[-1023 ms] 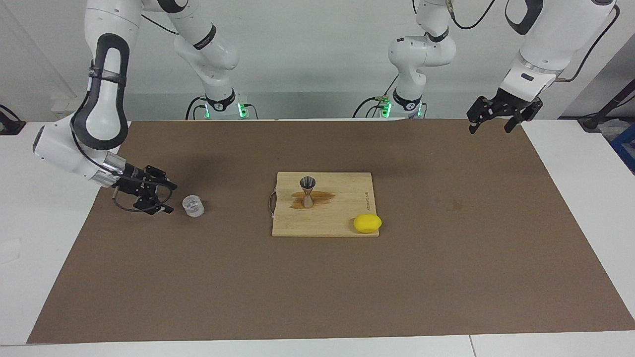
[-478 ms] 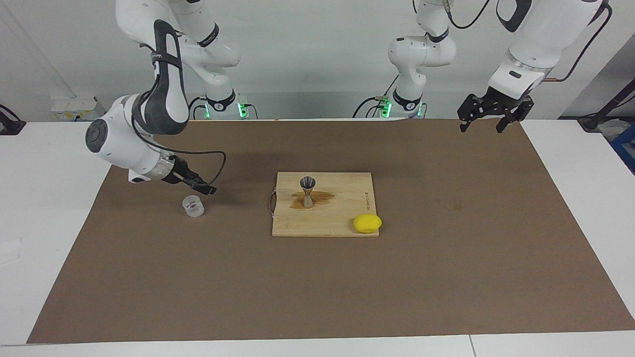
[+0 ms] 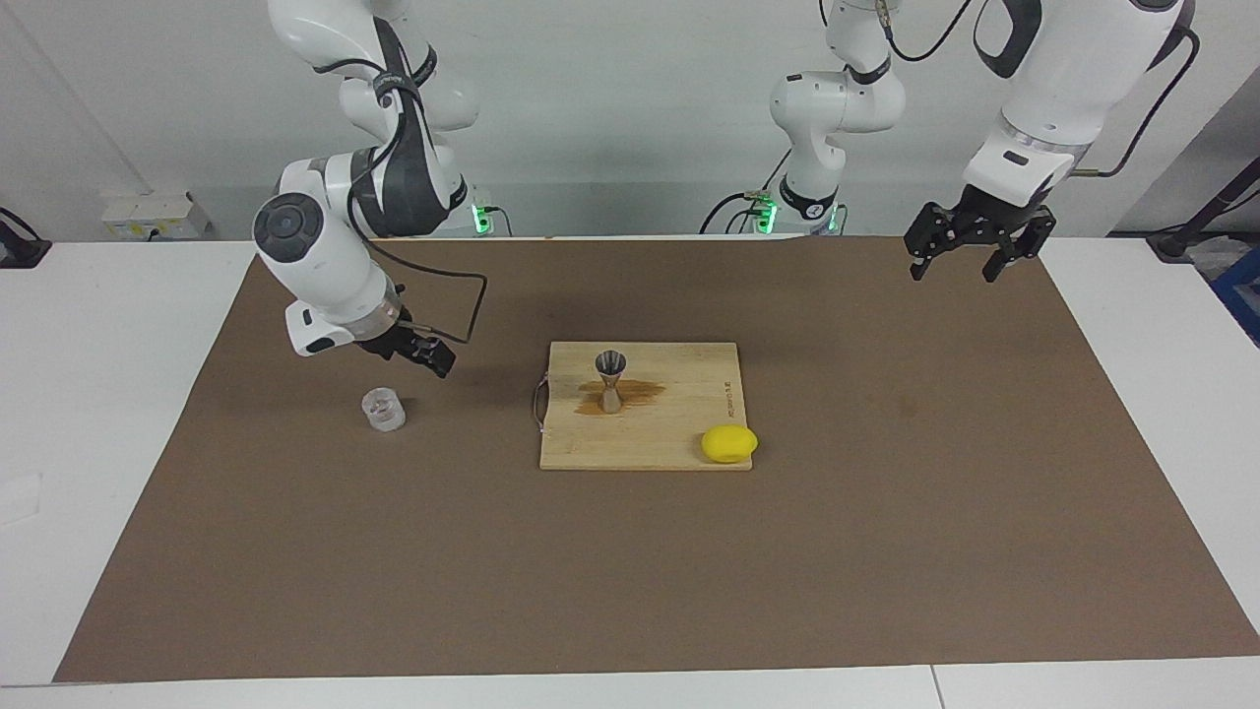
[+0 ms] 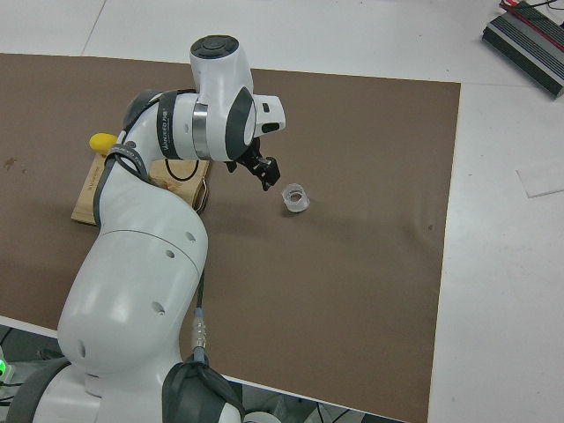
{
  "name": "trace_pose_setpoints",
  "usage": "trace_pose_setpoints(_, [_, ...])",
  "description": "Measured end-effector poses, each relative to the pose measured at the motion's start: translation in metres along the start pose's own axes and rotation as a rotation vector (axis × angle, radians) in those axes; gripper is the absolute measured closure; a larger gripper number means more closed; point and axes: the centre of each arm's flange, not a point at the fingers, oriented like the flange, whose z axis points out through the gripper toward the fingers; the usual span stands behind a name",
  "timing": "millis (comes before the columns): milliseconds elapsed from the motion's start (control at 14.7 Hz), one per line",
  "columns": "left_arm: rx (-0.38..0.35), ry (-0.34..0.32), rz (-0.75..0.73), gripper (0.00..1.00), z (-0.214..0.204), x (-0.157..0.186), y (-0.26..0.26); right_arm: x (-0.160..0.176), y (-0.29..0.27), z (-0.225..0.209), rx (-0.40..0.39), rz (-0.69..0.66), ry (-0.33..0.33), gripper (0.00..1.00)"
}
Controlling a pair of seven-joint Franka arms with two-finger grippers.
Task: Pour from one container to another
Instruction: 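Open the right gripper and release the glass cup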
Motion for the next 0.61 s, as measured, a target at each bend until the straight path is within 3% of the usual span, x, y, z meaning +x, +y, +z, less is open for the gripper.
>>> trace_pose_setpoints(273, [0.0,-0.001,-0.024,0.0,-0.003,-0.003,-0.013,-0.014,0.006,-0.086,0.016,-0.01,0.128,0.01])
trace_pose_setpoints(478, [0.0,-0.016,-0.035,0.0,-0.008,-0.008,-0.018,-0.026,0.016,-0.146,0.022,0.0,0.148,0.01])
trace_pose_setpoints(614, [0.001,-0.041,-0.059,0.0,-0.007,-0.011,-0.031,-0.03,0.022,-0.163,0.014,-0.016,0.134,0.01])
